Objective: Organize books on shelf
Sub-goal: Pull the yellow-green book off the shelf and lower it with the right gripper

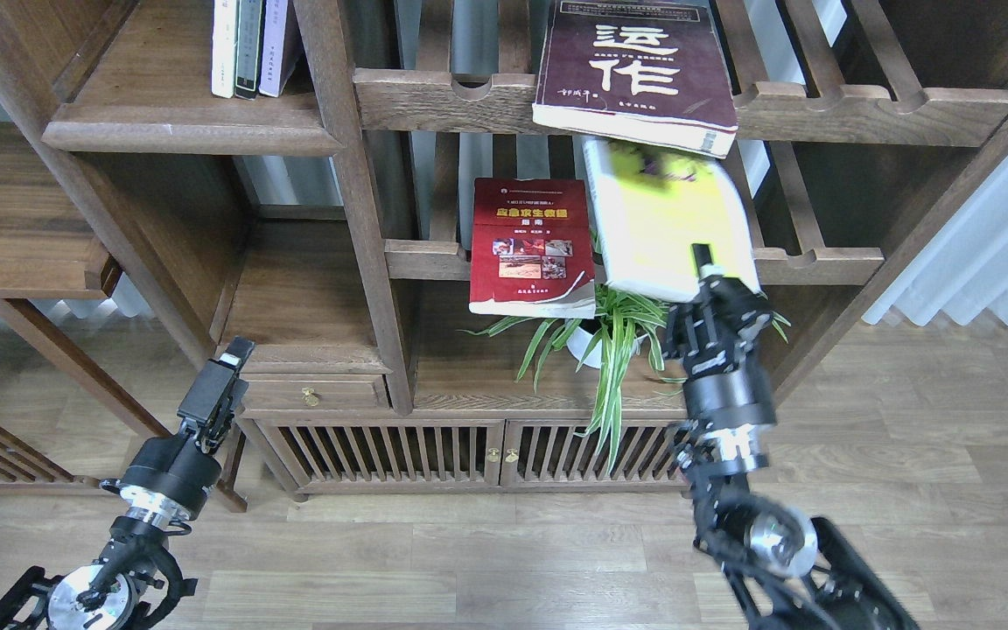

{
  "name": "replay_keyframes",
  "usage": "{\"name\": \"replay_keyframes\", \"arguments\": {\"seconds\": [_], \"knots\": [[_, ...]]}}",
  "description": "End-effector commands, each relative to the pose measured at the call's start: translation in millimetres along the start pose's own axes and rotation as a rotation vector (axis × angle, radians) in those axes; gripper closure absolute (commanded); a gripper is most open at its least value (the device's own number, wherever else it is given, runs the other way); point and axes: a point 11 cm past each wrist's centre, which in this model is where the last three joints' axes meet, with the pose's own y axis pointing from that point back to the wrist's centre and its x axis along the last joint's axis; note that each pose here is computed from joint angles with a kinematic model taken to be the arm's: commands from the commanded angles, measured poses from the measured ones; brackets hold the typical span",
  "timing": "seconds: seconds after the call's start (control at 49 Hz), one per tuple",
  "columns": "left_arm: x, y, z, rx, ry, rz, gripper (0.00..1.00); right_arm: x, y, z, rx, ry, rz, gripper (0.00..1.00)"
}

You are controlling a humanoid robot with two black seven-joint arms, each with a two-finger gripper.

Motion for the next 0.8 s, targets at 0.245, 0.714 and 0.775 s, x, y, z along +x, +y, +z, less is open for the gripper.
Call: {"name": "replay_keyframes", "arguments": {"seconds": [0.245,0.714,0.775], "knots": [[1.7,0.7,-2.4,0.000,0.022,0.005,0.00,2.6,39.4,49.9,-0.139,0.008,0.045,0.96],[-8.8,-3.1,-31.7,0.054,0.145,-0.025,0.00,14.1,68.2,82.9,-0.254,0.008,0.109,0.96],[-13.3,-4.3,-34.3,0.061,0.181,-0.037,0.00,15.3,71.5,87.5,-0.277,0.009,0.116,0.96]]}}
